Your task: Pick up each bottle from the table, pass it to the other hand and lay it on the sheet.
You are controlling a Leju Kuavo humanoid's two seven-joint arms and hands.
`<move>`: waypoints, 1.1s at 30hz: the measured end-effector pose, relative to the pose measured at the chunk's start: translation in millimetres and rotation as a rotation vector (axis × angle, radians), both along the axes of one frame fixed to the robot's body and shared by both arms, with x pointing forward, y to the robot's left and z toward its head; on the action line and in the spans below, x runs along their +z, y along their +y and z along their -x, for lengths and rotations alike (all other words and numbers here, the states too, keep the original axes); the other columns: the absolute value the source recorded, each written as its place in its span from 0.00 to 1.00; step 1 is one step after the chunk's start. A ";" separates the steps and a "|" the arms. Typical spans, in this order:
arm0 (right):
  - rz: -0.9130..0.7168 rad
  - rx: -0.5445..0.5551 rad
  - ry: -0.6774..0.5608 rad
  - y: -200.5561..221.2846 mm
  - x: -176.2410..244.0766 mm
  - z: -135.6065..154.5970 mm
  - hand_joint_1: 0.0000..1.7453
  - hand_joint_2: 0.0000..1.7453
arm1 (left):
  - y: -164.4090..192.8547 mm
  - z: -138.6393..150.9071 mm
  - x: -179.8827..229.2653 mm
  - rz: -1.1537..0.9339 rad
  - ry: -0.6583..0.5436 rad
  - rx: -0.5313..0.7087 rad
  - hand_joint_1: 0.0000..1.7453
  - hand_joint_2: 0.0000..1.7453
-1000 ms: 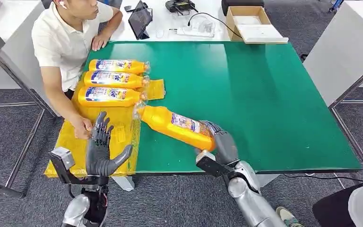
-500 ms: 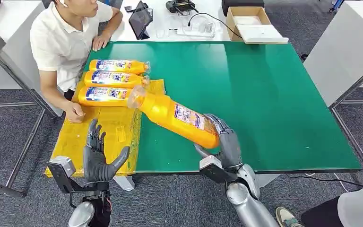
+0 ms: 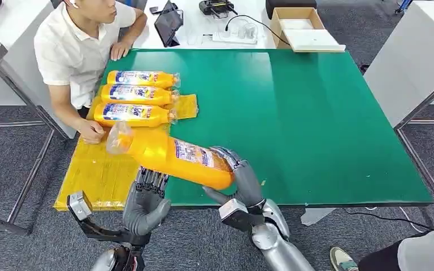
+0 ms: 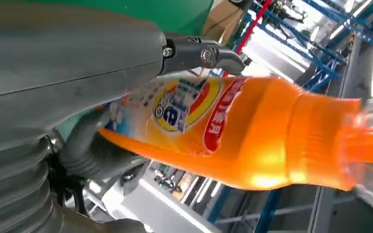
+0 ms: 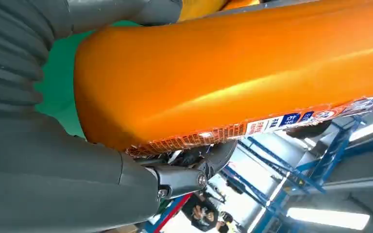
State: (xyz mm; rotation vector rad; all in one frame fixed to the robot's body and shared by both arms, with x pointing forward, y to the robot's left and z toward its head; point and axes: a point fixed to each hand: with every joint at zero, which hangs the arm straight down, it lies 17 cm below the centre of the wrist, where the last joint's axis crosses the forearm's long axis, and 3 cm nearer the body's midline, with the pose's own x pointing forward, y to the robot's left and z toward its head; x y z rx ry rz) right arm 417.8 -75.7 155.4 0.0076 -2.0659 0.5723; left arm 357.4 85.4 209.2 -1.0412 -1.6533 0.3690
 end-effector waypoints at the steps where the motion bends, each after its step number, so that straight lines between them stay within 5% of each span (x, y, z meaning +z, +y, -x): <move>1: 0.001 0.020 0.007 6.0 -2.1 1.1 0.97 1.00 | -1.4 0.5 0.4 0.001 -0.004 -0.007 0.00 1.00; 11: -0.020 0.185 0.063 69.0 -22.6 30.7 0.95 1.00 | -2.9 -4.1 7.2 0.052 -0.021 -0.040 0.00 1.00; 33: 0.031 0.286 0.101 111.9 -41.3 49.2 0.98 1.00 | 25.0 -19.4 -0.7 -0.030 -0.036 0.136 0.08 1.00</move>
